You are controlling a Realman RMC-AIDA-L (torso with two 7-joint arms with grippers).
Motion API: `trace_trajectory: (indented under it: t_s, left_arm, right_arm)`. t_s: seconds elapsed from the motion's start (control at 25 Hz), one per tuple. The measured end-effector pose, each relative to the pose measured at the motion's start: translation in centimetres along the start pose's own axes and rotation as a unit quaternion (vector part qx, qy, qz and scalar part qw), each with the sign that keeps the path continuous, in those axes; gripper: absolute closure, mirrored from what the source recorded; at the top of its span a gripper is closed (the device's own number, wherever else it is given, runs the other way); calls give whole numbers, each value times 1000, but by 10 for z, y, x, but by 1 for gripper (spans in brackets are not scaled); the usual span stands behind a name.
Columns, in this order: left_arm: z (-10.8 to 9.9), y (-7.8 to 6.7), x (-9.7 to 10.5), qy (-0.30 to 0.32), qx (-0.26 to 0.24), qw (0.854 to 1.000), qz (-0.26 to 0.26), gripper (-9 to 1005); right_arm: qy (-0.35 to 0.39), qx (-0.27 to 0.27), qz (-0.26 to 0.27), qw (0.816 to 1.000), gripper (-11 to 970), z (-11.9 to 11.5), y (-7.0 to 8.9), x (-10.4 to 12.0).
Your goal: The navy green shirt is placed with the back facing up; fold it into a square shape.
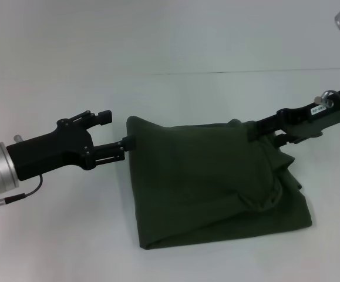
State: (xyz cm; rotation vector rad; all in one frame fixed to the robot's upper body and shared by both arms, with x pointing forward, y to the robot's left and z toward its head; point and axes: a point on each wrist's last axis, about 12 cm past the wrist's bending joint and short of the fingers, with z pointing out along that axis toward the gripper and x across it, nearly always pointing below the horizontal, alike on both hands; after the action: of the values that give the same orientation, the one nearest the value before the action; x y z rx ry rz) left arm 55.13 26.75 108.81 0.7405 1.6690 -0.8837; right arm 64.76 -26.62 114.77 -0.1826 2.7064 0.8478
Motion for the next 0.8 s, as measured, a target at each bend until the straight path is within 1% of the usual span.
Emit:
trace_trajectory:
  t_s: [0.28, 0.52, 0.64, 0.8]
  left_arm:
    - [1, 1, 1, 3, -2, 1000, 0, 90]
    - [1, 1, 0, 3, -2, 1000, 0, 90]
    - [1, 1, 0, 2, -2, 1000, -1, 90]
    - [1, 0, 0, 0, 0, 1000, -2, 90]
  right_arm:
    - [-3, 18, -28, 999, 135, 13, 8, -2]
    - [4, 26, -64, 998, 140, 25, 16, -2]
    - [7, 41, -82, 996, 143, 30, 16, -1]
    - [10, 77, -107, 991, 147, 34, 13, -1]
